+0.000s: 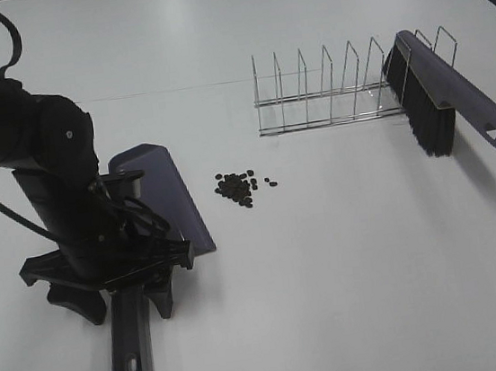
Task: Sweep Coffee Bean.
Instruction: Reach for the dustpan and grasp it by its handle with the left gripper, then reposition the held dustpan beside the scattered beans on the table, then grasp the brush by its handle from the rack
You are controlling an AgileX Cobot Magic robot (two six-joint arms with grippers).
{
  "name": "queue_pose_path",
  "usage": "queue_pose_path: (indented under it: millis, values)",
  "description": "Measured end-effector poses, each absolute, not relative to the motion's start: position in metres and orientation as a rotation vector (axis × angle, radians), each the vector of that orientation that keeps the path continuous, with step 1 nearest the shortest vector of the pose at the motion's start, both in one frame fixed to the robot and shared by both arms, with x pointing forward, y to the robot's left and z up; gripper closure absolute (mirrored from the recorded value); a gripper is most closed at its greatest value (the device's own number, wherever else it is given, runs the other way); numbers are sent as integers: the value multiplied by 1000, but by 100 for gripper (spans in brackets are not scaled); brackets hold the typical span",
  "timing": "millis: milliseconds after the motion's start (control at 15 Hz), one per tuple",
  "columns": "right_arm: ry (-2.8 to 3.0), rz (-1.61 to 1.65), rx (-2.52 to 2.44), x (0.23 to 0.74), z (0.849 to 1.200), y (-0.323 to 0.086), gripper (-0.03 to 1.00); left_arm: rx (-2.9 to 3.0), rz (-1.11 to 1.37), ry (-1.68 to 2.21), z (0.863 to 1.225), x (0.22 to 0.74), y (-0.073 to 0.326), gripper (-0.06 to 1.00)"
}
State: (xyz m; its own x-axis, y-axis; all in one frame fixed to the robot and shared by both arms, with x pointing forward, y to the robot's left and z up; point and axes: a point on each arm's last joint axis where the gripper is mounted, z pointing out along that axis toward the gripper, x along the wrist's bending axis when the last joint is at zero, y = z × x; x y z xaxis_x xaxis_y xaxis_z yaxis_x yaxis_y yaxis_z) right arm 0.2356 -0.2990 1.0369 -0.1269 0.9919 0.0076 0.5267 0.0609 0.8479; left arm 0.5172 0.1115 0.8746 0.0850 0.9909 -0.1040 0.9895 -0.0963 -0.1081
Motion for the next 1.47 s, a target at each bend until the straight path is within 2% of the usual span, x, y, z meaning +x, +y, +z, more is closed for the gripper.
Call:
queue_pose_path:
  millis: [400, 467, 867, 1133, 1467]
  values:
    - [1724, 963, 1524, 236, 1037, -299, 22, -2289, 211, -2019, 870, 517, 116, 59]
    - [1724, 963, 1524, 236, 1037, -299, 22, -2297, 205, -1999, 870, 517, 116, 61]
    - [1724, 963, 1524, 236, 1037, -299, 22, -2314, 100, -1915, 877, 522, 134, 61]
    - [1703, 983, 1533, 235, 1045, -299, 22, -2328, 39, -2031, 909, 542, 172, 61]
    - [1787, 881, 1669, 273, 1084, -294, 22, -2480, -67, -1838, 919, 548, 188, 61]
